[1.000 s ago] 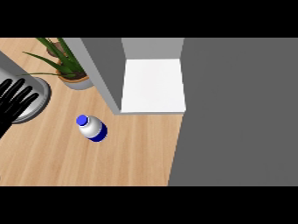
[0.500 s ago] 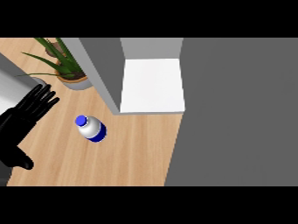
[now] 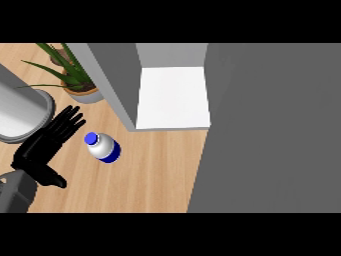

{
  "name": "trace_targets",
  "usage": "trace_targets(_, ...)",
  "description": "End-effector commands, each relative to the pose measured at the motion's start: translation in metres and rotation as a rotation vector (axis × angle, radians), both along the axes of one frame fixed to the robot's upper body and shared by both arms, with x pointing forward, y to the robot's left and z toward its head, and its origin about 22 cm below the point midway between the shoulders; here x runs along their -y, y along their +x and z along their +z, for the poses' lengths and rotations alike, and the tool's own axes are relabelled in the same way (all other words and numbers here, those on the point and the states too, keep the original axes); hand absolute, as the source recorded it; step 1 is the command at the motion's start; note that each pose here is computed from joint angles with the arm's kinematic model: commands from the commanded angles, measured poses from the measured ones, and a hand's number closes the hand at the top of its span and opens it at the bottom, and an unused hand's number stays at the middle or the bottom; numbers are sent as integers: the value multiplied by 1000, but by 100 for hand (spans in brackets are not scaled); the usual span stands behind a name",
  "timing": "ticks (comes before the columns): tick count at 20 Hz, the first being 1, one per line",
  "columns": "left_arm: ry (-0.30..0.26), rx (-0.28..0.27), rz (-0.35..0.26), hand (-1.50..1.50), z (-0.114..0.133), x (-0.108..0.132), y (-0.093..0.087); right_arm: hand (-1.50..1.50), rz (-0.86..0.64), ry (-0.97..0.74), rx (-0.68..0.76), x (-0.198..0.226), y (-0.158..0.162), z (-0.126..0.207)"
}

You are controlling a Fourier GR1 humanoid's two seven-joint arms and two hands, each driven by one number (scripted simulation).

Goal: Pick up the bottled water, place it into the cabinet and close the cabinet

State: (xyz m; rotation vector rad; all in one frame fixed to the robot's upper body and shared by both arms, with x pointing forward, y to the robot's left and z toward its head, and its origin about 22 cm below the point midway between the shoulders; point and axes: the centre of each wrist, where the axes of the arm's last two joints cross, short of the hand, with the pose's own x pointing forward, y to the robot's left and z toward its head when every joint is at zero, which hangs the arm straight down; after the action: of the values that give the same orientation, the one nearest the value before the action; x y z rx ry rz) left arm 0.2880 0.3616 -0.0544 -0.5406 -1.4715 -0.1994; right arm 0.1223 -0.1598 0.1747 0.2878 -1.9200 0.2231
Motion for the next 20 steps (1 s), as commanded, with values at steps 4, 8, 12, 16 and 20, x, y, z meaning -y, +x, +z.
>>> trace_targets(4, -36, 28, -9, -150, -43, 39, -2, -150, -65, -17, 75, 8, -5, 5)
trace_targets(8, -53, -5, 14, -150, -47, 18, 0, -150, -53, -25, 80, 9, -15, 6)
trace_targets(12, -73, 12, 46, -150, -52, 22, 2, -150, -53, -15, 98, 10, -19, 12)
trace_targets(16, -80, 25, 31, -150, -56, 29, 2, -150, -67, -28, 67, 10, -19, 11)
trace_targets(20, -110, 24, 62, -150, -71, 54, -2, -150, -64, -23, 88, 9, -8, 15)
